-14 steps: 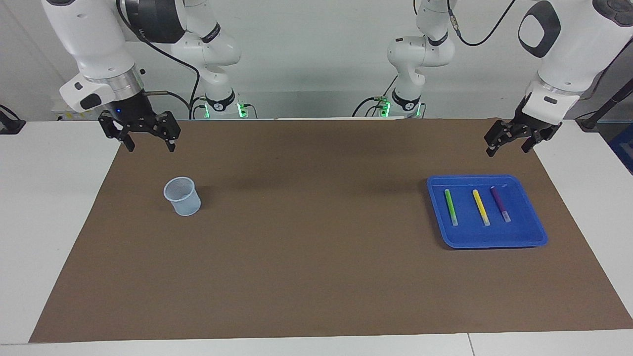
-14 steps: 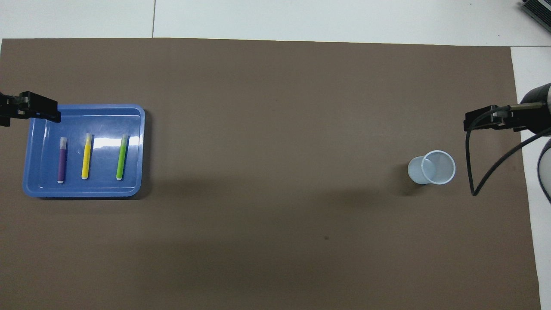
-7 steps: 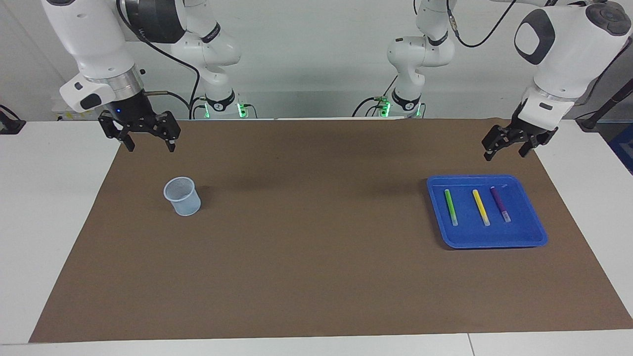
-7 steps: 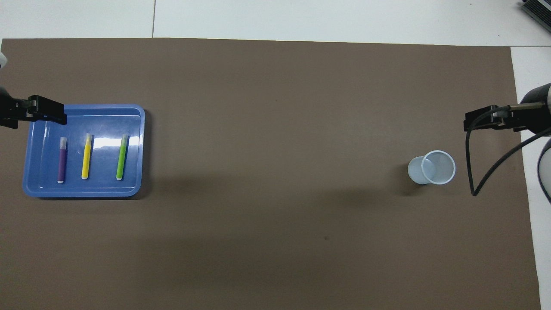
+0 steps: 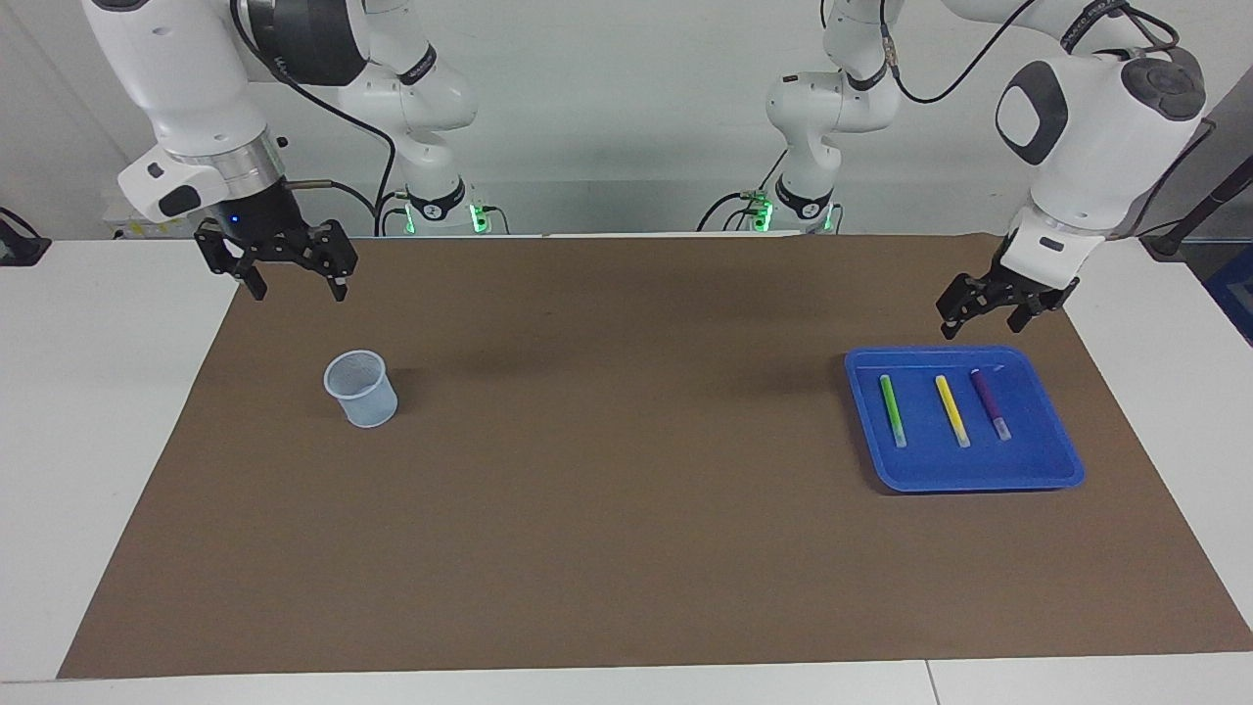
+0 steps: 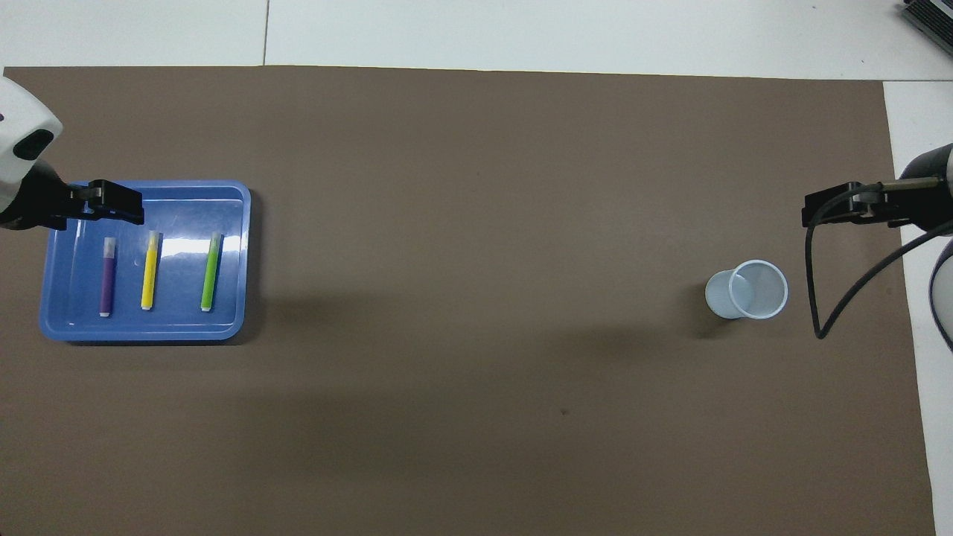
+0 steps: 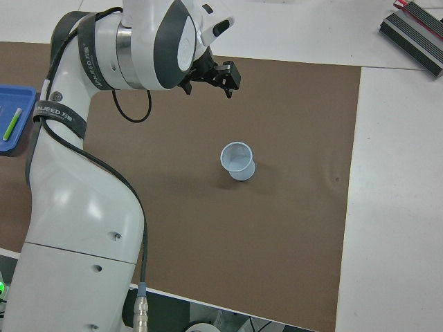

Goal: Transfer and insert pens with both arms
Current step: 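Move the left gripper over the green pen in the blue tray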

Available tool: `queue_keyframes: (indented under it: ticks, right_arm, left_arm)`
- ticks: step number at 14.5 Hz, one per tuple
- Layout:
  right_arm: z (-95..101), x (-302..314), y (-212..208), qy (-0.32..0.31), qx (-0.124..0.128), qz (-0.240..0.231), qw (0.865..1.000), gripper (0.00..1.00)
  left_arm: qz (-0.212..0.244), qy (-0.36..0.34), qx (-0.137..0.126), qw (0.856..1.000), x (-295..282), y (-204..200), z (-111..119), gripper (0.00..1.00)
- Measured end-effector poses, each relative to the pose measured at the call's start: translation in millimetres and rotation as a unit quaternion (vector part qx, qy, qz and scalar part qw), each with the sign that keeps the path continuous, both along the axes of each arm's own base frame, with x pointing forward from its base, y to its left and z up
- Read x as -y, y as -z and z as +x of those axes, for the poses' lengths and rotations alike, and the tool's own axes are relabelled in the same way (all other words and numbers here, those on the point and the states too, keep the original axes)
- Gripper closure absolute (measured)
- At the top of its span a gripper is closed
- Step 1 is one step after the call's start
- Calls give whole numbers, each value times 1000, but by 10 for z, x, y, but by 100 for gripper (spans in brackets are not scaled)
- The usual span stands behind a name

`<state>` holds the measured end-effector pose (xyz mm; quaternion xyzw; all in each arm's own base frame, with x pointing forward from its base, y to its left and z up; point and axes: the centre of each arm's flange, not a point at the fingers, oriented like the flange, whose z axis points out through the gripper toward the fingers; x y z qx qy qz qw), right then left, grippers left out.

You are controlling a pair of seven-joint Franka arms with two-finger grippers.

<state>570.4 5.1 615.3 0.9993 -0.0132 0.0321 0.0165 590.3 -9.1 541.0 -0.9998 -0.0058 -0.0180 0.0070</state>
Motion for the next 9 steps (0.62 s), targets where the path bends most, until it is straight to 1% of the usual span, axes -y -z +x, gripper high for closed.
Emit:
queue_keyframes:
  ticks: [9]
  right_arm:
    - [0, 0, 0, 0, 0, 0, 1000, 0]
  left_arm:
    - [0, 4, 8, 1000, 8, 551, -13, 0]
